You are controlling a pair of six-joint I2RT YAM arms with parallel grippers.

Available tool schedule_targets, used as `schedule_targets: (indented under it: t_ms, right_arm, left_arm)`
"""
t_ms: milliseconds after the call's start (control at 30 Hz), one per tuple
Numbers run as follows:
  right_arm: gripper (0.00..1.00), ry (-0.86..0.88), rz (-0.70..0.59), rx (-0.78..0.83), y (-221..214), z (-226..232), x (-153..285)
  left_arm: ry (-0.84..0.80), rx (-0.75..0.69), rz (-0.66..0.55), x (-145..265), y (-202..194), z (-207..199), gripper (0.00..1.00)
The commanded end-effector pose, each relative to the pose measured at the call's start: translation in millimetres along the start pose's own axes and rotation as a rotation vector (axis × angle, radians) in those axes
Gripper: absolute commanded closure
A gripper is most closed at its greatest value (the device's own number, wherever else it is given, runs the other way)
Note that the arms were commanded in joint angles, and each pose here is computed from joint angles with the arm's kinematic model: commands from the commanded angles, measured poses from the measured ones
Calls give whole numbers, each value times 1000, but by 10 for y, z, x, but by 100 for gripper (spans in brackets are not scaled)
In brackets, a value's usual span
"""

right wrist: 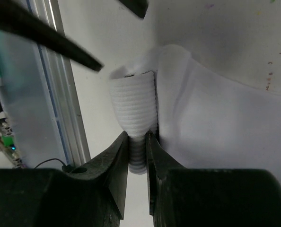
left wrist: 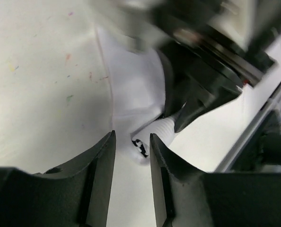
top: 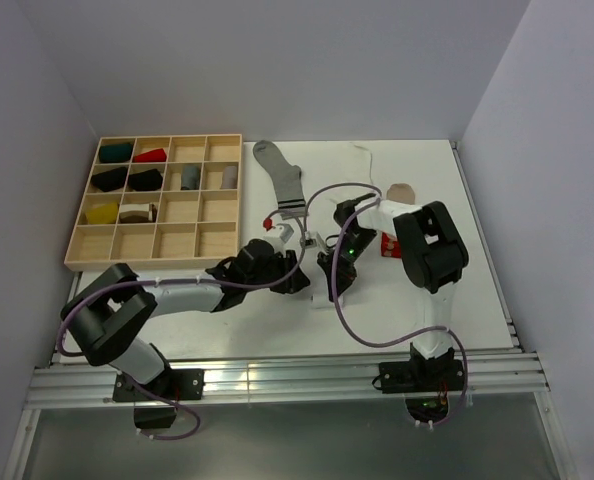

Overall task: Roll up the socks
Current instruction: Roll the sock at the center of the board.

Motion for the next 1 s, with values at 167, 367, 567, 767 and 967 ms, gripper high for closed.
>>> schedule_targets:
  t_ms: [167, 367, 567, 767, 967]
  right_arm:
    - [77, 28, 51, -90, -72, -163, -3]
    - [77, 35, 50, -122, -57, -221, -13]
    - [77, 40, 58, -139, -56, -263, -21]
    - [77, 41, 67, -150, -73, -280, -34]
    - [77, 32, 66, -158, -77, -302, -38]
  left_arm:
    - [-97, -357, -116, -66, 91, -355, 57]
    - [-149, -428, -33, -222, -61, -393, 55]
    - [-193, -483, 32, -311, -209, -436, 52]
    - [-198, -494, 79, -387, -300, -404, 49]
    - [-171, -467, 115, -460, -411, -308, 55]
Point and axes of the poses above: each gripper's point midway between its finger pads, its own x axis back along the fingers, its own z axis along the line the jaws close on, y = z × x, the point moved 3 cm from there along x, back along the fingers, and after that the axes turned 2 degrees about x, right-handed, at the moved point
